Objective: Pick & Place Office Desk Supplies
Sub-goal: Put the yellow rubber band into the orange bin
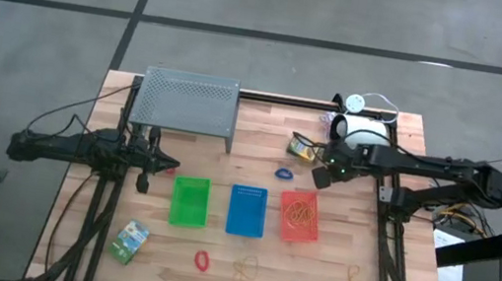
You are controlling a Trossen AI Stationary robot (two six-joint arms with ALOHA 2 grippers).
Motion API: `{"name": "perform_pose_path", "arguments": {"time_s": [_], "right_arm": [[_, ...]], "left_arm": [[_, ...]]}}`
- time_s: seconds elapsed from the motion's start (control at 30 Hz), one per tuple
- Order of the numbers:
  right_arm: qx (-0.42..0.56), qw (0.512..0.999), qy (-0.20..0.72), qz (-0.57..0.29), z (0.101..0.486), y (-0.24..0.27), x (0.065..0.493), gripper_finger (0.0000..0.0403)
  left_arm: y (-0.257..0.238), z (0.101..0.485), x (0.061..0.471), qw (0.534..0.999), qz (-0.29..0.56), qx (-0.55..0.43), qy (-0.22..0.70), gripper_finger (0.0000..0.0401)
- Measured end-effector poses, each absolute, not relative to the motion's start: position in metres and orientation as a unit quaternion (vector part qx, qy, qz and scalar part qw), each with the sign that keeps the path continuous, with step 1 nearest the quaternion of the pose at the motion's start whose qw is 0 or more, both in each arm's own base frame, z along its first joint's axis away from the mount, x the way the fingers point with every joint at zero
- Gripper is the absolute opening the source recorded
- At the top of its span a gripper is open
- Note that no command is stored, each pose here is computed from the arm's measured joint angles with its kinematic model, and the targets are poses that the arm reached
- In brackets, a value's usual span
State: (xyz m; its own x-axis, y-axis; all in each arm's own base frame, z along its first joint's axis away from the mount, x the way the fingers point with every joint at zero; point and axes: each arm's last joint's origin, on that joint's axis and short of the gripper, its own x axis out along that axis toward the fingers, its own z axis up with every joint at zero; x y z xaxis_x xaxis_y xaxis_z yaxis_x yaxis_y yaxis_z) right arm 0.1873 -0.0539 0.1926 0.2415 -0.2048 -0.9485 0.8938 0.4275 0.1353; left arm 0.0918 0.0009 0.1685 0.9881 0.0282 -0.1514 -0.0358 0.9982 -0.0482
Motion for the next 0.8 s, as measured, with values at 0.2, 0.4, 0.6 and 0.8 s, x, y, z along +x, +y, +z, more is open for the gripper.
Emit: {"name": "perform_pose_path", "arguments": {"time_s": [0.2,0.4,0.6,0.8], "right_arm": [[0.353,0.725,0.447,-0.388,0.205,-0.052,0.181,0.0008],[0.343,0.752,0.419,-0.377,0.217,-0.046,0.175,0.0008],[0.332,0.783,0.379,-0.365,0.231,-0.039,0.168,0.0008],[0.315,0.83,0.328,-0.323,0.247,-0.032,0.165,0.0008]], "left_arm": [[0.001,0.168,0.092,0.997,0.016,-0.025,0.076,0.0028],[0.001,0.168,0.092,0.997,0.016,-0.025,0.076,0.0028],[0.001,0.168,0.092,0.997,0.016,-0.025,0.076,0.0028],[0.001,0.168,0.092,0.997,0.016,-0.025,0.076,0.0028]]}}
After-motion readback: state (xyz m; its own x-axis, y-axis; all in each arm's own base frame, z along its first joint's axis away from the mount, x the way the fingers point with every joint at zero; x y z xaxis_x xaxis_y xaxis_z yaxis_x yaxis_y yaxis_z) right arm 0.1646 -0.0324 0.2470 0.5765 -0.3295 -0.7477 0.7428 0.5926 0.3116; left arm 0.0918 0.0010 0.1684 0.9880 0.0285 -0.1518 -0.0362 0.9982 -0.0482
